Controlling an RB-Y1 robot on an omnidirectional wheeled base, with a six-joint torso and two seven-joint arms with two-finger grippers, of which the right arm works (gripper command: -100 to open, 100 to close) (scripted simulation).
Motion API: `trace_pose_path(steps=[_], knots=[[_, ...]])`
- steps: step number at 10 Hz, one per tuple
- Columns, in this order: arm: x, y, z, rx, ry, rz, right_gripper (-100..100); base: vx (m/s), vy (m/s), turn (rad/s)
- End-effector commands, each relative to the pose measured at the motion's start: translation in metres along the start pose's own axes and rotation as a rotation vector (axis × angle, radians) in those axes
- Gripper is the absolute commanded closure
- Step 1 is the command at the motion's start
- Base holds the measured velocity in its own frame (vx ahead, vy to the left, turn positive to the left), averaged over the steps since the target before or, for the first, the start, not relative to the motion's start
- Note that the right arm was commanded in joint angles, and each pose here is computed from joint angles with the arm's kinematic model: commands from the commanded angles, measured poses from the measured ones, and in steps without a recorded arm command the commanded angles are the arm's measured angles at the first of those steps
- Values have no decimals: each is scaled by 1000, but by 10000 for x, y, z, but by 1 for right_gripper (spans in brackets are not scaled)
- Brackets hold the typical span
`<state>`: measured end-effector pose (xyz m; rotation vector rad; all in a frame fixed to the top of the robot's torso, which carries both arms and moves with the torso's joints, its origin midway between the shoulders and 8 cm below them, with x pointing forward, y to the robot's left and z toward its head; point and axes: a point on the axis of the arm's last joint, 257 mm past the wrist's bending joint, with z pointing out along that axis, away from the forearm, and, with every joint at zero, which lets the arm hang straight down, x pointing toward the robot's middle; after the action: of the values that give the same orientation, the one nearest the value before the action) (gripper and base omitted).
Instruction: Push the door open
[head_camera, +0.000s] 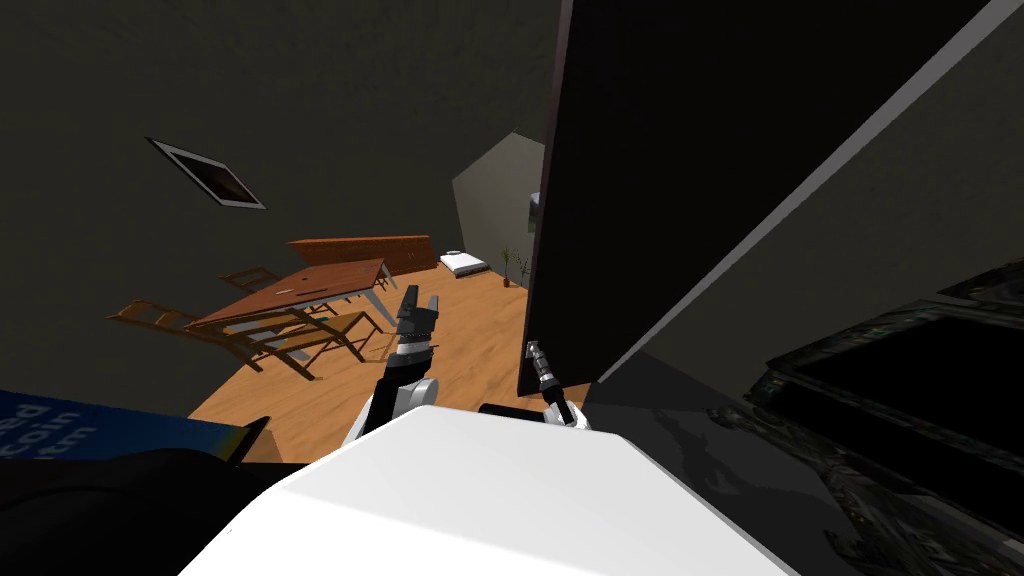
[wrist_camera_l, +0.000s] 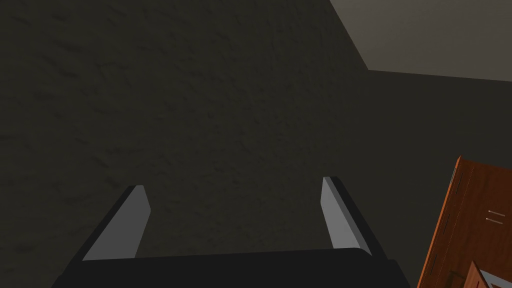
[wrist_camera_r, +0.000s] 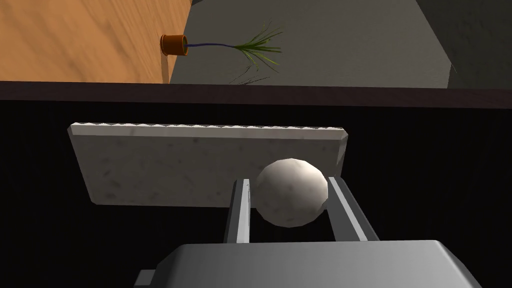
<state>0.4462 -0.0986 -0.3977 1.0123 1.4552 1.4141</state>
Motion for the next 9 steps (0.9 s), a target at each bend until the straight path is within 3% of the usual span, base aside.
trace_pose_path(steps=[1,3,4,9], knots=[[-242,12,-2,2,-36,-11,100,127,70,-22],[-426,12,-1,3,-76,-15,100,172,106,-101],[-331,25,-15,0,-58,-7,-100,-70,67,-84],[-255,42,7,0,-60,19,-100,-229,-9,-37]])
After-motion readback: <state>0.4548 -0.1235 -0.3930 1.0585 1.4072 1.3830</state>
